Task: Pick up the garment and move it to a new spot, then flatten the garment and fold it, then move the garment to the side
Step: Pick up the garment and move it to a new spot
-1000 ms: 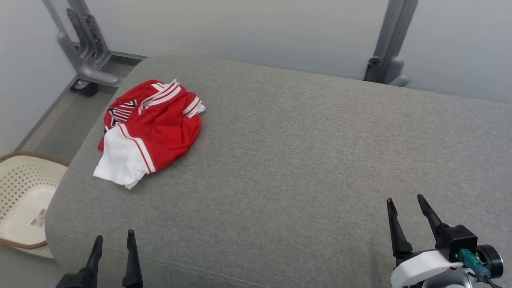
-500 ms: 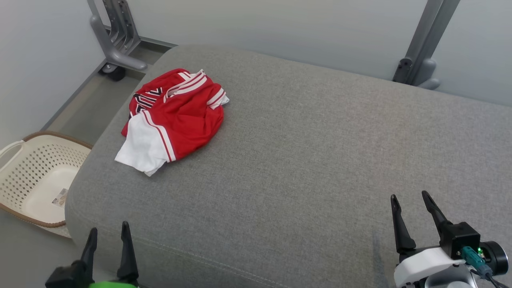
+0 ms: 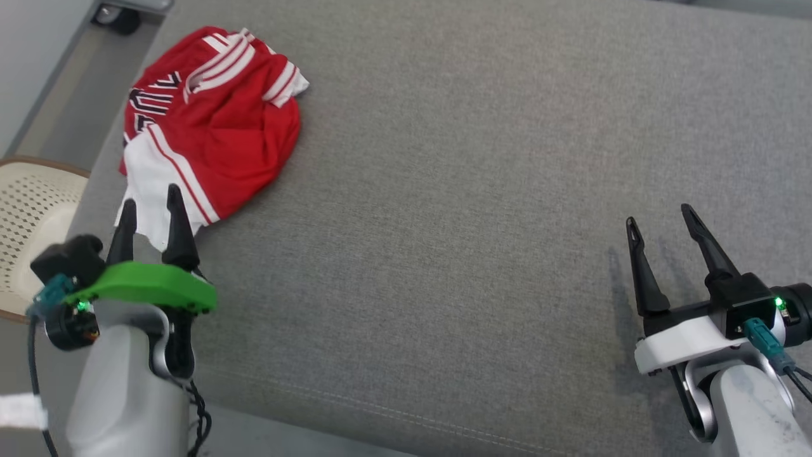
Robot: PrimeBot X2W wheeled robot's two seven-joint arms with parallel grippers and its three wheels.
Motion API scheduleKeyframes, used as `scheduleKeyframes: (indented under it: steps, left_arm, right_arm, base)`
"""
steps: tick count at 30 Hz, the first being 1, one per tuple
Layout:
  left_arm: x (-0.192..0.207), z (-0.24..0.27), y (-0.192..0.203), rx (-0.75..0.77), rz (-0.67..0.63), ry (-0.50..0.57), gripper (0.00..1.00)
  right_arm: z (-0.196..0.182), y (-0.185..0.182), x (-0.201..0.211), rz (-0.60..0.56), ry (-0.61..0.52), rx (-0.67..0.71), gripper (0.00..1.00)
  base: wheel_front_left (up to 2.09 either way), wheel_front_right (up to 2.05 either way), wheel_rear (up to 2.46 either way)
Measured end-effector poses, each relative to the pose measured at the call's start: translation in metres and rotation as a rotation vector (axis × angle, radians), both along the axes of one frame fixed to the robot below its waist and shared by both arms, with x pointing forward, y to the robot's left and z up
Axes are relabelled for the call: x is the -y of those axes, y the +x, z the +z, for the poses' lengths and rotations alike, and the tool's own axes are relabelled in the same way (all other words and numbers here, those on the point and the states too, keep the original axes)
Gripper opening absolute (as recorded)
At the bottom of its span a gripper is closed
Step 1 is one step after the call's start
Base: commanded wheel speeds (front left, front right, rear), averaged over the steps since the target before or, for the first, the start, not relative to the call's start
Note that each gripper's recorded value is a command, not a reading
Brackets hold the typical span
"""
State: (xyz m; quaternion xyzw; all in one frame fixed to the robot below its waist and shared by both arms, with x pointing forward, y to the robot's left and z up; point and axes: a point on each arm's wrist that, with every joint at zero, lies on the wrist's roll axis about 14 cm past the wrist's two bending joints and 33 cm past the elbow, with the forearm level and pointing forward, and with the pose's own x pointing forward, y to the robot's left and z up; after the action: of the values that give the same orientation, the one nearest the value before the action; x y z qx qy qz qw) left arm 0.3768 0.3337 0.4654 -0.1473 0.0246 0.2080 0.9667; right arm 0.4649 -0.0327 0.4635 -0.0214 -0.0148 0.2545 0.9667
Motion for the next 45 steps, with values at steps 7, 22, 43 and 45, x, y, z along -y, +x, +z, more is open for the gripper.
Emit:
scheduleKeyframes:
  steps: [7, 22, 43, 45]
  left_arm:
    - [-0.008, -0.083, 0.036, -0.325, -0.013, -0.139, 1.0]
    - [0.01, -0.092, 0.074, -0.293, -0.097, -0.1, 0.0]
    - [0.218, 0.09, 0.117, 0.105, -0.784, 0.103, 0.0]
    - [0.257, 0.09, 0.11, 0.091, -0.879, 0.089, 0.0]
  right_arm:
    - [-0.05, 0.012, 0.015, -0.039, -0.008, -0.103, 1.0]
    - [-0.053, 0.002, 0.06, -0.19, 0.012, -0.147, 1.0]
    - [0.007, -0.041, 0.112, -0.352, 0.127, -0.069, 1.0]
    - [0.01, -0.046, 0.124, -0.387, 0.134, -0.065, 1.0]
  base:
    - [0.0, 0.0, 0.0]
    - [0.0, 0.0, 0.0]
    - [0.0, 0.0, 0.0]
    - [0.0, 0.0, 0.0]
